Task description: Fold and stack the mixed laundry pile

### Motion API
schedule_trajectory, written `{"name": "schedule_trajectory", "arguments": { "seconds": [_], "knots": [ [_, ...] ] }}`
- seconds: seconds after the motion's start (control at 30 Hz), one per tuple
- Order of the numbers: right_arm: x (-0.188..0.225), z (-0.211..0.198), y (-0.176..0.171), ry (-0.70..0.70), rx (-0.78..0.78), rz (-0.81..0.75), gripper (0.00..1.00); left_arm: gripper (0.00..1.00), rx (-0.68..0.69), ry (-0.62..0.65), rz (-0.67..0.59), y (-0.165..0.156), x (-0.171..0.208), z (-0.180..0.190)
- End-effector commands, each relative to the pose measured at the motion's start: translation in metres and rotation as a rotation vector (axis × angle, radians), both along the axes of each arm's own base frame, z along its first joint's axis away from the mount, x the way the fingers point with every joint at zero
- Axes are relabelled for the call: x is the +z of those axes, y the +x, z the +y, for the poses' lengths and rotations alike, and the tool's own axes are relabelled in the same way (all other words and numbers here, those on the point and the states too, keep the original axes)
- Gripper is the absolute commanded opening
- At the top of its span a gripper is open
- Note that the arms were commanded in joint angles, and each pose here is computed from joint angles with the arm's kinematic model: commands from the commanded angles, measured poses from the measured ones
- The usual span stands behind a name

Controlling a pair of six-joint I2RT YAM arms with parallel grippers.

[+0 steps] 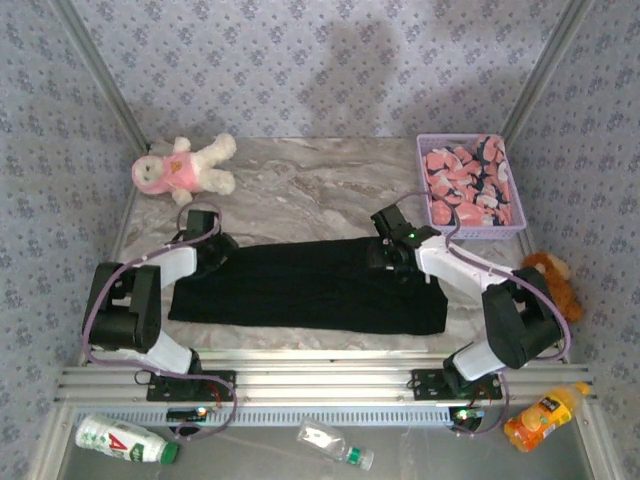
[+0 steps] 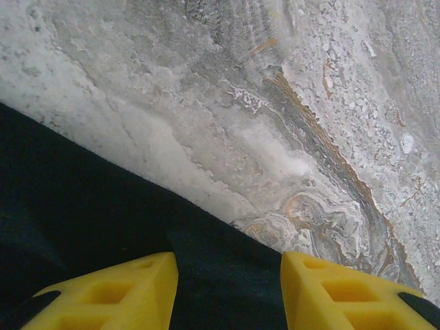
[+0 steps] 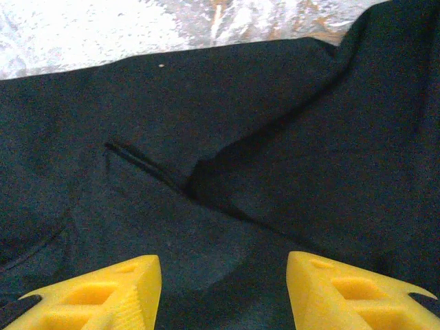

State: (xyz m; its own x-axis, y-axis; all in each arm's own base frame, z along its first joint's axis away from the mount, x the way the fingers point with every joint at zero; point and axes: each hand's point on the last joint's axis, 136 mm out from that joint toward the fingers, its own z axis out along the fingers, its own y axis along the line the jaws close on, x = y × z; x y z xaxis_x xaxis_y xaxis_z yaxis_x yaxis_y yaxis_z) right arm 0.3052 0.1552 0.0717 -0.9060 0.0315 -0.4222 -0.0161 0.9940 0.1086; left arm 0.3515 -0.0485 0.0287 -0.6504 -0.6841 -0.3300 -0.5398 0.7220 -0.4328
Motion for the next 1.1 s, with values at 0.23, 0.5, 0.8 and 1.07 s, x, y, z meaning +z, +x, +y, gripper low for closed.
{"name": "schedule_trajectory", "arguments": {
  "seconds": [0.23,0.5,0.8,1.07],
  "knots": [
    [-0.016,0.052,0.03,-0.104,0.143,-0.013,0.55,0.47,0.023,0.039,0.056,-0.016,-0.008,0.012],
    [-0.026,0.045,0.035,-0.155,0.095,-0.004,0.25,0.47,0.025,0.045,0.052,-0.015,-0.006,0.013],
    [0.004,0.018,-0.042,-0.206,0.065,0.034,0.12,0.47,0.04,0.045,0.047,-0.013,-0.005,0.018],
    [-0.02,0.041,-0.127,-0.093,0.046,0.168,0.27,0.48,0.032,0.041,0.037,-0.008,0.002,0.016]
  ]
}}
